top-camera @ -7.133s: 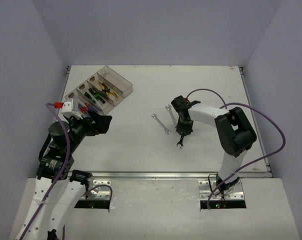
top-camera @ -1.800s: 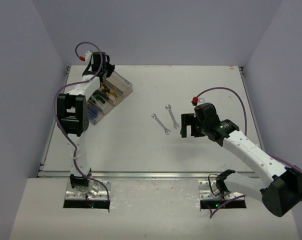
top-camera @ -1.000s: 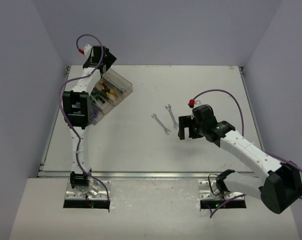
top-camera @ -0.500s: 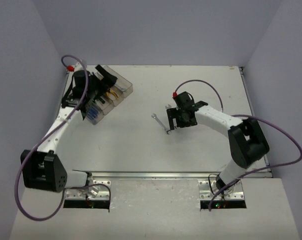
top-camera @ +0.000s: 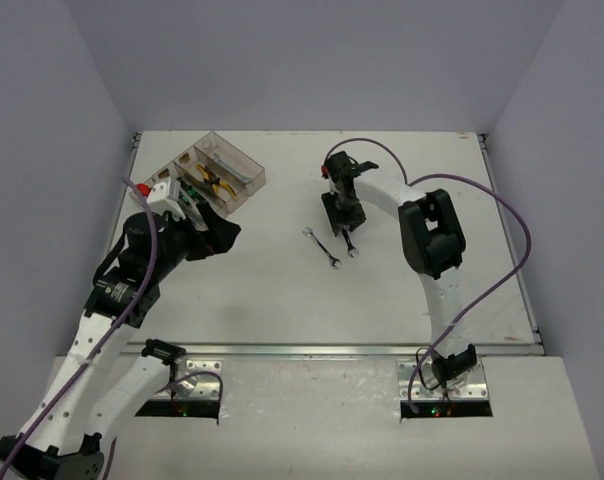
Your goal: Sort the tools into containers
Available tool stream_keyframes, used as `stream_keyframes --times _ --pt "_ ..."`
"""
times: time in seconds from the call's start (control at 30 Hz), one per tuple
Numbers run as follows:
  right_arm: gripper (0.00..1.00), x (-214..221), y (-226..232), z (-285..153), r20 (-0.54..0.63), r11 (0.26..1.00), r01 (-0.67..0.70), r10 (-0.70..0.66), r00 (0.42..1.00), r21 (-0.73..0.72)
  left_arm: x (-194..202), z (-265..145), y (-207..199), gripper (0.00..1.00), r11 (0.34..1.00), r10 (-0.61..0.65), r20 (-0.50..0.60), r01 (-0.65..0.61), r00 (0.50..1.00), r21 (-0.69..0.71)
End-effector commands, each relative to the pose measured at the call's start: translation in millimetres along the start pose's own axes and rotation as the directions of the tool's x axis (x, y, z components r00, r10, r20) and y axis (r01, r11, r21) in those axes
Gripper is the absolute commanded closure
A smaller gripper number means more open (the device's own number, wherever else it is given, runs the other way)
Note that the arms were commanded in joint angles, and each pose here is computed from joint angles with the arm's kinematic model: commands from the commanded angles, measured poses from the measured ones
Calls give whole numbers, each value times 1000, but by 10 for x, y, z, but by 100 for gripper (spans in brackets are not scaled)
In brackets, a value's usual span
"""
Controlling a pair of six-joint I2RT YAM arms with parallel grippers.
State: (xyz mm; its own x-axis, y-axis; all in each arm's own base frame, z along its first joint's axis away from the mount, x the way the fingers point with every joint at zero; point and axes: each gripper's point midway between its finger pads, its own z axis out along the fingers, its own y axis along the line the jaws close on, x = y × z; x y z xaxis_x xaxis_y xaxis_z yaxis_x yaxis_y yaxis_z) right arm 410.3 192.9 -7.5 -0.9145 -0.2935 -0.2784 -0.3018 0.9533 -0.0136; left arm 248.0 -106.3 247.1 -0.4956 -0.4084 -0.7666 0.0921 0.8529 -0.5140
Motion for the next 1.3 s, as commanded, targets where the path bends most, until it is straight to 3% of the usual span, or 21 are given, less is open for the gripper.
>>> stream_keyframes --times 0.0,0.3,0.4,0.6,0.73,0.97,1.13,1.27 --pt "59 111 -21 31 -83 999 43 -42 996 4 1 -246 72 0 991 130 -2 -130 992 -19" --pt "80 385 -62 255 -194 1000 26 -28 981 -16 125 -185 40 0 990 134 -23 -134 991 34" --pt "99 396 -29 257 -191 999 15 -21 981 -33 119 -203 33 0 990 133 -13 -132 991 39" --pt "100 240 37 -33 -73 997 -31 27 997 -65 73 -215 46 0 995 100 14 -100 995 21" --pt "100 151 119 -425 48 991 -50 57 997 -127 175 -139 -162 0 990 -21 -9 22 1000 142" --pt "100 269 118 -868 131 987 -37 58 990 -157 419 189 -429 0 888 -250 -62 254 966 383" --pt "100 454 319 -1066 163 974 -7 45 986 -226 423 358 -627 0 783 -334 -42 302 942 544" --pt "100 525 597 -1323 238 952 60 14 971 -301 466 598 -810 0 777 -348 -56 321 936 542"
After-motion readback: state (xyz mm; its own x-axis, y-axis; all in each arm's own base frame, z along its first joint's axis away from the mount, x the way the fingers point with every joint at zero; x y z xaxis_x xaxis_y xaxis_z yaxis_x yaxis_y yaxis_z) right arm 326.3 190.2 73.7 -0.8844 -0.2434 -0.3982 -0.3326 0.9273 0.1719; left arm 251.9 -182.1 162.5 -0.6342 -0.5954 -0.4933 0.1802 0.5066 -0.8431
